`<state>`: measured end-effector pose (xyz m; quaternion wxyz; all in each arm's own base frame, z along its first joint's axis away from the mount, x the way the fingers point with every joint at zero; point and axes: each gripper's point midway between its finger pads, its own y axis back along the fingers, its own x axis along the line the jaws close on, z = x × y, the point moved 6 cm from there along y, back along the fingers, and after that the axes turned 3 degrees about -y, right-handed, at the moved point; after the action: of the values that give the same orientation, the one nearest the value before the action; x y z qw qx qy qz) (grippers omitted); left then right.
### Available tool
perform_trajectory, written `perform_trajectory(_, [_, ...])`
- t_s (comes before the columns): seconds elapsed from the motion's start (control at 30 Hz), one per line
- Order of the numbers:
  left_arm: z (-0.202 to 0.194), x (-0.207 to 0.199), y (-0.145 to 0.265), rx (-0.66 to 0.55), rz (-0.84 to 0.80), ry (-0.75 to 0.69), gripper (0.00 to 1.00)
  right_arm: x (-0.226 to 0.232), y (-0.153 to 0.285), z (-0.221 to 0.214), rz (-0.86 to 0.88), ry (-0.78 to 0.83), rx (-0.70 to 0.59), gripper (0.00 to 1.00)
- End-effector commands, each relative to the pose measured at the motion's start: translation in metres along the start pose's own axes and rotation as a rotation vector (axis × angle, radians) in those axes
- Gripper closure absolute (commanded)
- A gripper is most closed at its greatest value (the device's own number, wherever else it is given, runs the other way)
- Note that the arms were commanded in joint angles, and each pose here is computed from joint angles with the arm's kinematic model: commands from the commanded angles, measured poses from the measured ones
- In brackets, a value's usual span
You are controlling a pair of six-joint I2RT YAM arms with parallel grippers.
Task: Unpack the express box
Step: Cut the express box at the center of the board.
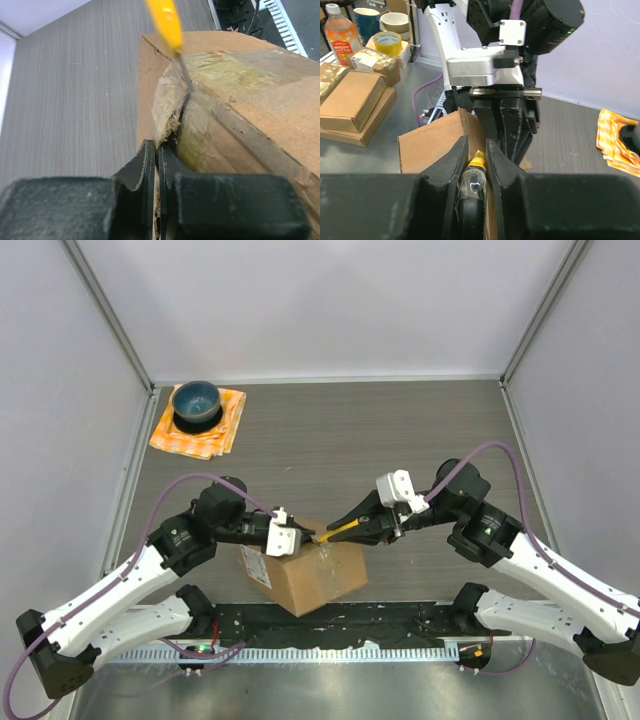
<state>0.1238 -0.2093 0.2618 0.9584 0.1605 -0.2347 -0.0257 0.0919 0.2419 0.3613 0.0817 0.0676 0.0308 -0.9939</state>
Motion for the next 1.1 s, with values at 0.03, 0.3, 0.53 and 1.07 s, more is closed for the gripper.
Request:
perform_trajectory(0.03, [-0.004, 0.01, 0.0, 0.011, 0.066, 0.036, 1.0, 0.003, -0.008, 0.012, 0.047, 0.061, -0.052, 0.99])
perform_trajectory(0.3, [-0.01, 0.011, -0.001, 0.015, 0.079, 0.063, 1.0, 0.003, -0.008, 0.016, 0.057, 0.067, -0.049, 0.99])
perform_trajectory(0.53, [-0.01, 0.009, -0.001, 0.011, 0.064, 0.055, 1.0, 0.003, -0.004, 0.018, 0.027, 0.086, -0.045, 0.99])
perform_trajectory(1.07, [-0.007, 0.007, 0.0, 0.0, 0.051, 0.05, 1.0, 0.004, 0.0, 0.026, 0.006, 0.09, -0.055, 0.99])
